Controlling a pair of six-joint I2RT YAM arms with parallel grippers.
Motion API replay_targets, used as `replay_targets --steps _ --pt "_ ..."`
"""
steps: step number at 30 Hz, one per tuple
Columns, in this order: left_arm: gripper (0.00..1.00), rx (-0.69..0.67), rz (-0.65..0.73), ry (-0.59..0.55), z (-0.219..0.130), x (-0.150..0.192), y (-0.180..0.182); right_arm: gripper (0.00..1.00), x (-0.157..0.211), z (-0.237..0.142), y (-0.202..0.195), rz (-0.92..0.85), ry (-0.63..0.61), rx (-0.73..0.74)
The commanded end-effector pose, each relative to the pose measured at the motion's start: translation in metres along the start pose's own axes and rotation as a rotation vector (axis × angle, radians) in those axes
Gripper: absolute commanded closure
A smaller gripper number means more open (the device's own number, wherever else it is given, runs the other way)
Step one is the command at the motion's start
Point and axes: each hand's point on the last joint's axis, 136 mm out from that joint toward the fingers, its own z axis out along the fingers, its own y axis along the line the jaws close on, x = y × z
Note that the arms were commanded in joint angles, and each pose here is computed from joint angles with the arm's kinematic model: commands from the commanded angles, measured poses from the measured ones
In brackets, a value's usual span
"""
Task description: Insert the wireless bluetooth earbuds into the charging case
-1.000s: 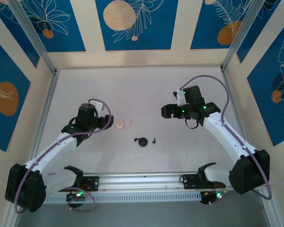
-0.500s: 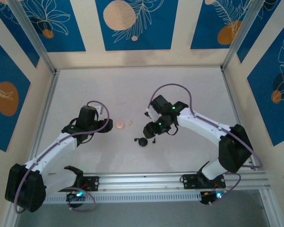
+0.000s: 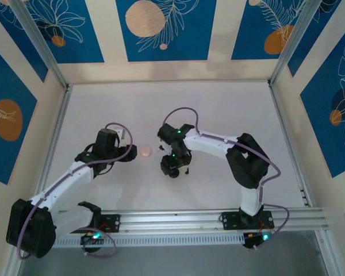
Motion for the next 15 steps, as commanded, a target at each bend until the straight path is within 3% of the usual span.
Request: replay_targets --steps 1,15 --pt "0.27 0.002 -0.012 0.018 0.000 0.003 -0.002 0.37 0.004 0.003 -0.007 0.033 0.043 0.062" --pt "0.27 0.001 -0.013 0.018 0.000 0.003 -0.001 0.37 -0.001 0.026 -0.006 0.034 0.053 0.042"
